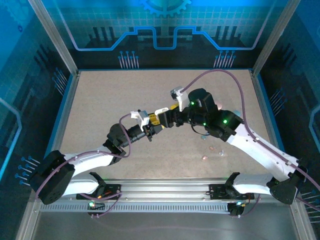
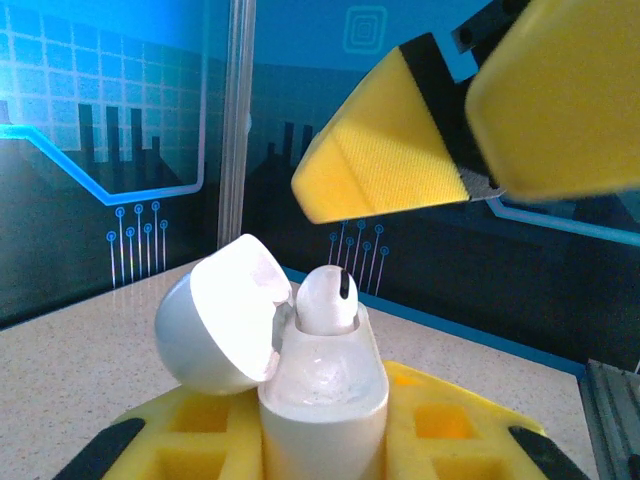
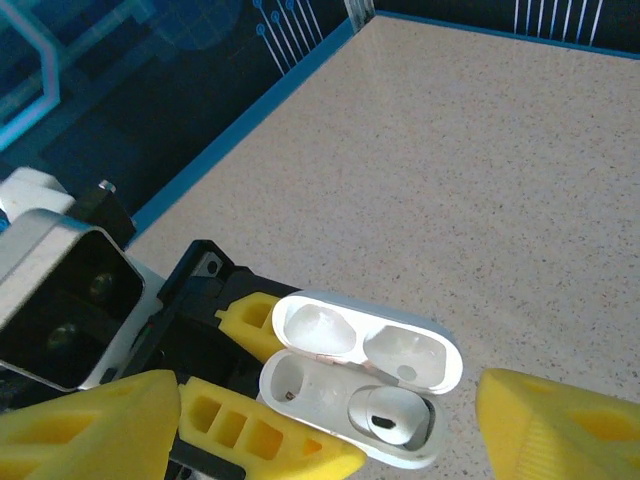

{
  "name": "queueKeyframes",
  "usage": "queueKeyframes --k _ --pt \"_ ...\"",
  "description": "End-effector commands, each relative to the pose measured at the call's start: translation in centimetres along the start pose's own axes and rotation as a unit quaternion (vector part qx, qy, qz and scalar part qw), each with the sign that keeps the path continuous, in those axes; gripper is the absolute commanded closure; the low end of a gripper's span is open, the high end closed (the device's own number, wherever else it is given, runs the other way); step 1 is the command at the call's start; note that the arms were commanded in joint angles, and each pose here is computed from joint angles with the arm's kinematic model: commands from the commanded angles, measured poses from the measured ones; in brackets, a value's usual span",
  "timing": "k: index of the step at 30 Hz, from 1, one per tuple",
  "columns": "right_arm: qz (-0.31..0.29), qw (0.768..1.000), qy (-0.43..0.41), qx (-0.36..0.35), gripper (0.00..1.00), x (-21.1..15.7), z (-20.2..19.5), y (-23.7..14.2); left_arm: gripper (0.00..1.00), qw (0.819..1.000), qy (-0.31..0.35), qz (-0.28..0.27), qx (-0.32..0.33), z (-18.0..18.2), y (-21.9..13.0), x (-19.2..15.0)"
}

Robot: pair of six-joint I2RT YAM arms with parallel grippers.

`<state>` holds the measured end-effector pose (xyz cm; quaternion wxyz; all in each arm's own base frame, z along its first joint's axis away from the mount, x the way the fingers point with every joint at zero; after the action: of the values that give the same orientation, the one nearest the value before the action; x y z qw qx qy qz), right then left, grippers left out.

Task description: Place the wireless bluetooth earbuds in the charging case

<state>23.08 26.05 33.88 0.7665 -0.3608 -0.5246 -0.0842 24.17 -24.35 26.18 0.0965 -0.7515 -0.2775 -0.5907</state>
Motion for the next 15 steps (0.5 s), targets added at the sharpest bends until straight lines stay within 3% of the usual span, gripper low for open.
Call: queueKeyframes --k 1,5,8,11,15 --pt "-0.033 0.998 0.026 -0.036 0.21 1.4 -1.1 -2.1 0.85 0.999 0.035 -0.028 -0.021 -1.1 -0.6 1.2" --pt "-0.014 0.978 0.103 -0.180 0.27 -0.8 -5.9 -4.7 0.85 0.998 0.048 -0.023 -0.020 -1.2 -0.9 1.0" --pt "0.033 0.927 0.232 -0.293 0.37 -6.2 -11.4 -7.6 0.85 0.998 0.054 -0.020 -0.012 -1.1 -1.1 1.0" --pt "0.080 0.872 0.357 -0.325 0.40 -12.7 -14.8 -9.3 0.85 0.998 0.056 -0.020 -0.012 -1.1 -1.3 1.1" --pt "0.139 0.805 0.446 -0.366 0.38 -20.5 -17.1 -10.4 0.85 0.998 0.054 -0.019 -0.012 -1.1 -1.4 1.0"
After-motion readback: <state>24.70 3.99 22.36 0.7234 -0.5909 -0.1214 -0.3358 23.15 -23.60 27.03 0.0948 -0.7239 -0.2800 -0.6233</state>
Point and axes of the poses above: each hand's point on the last joint's axis, 136 mm out from that joint toward the fingers, its own y axis out along the fingers, its own z axis along the line the jaws close on, x = y × z, the point moved 4 cm from there along -y, back along the fingers, and after that the axes turned 10 degrees about -y, right-handed, at the moved point
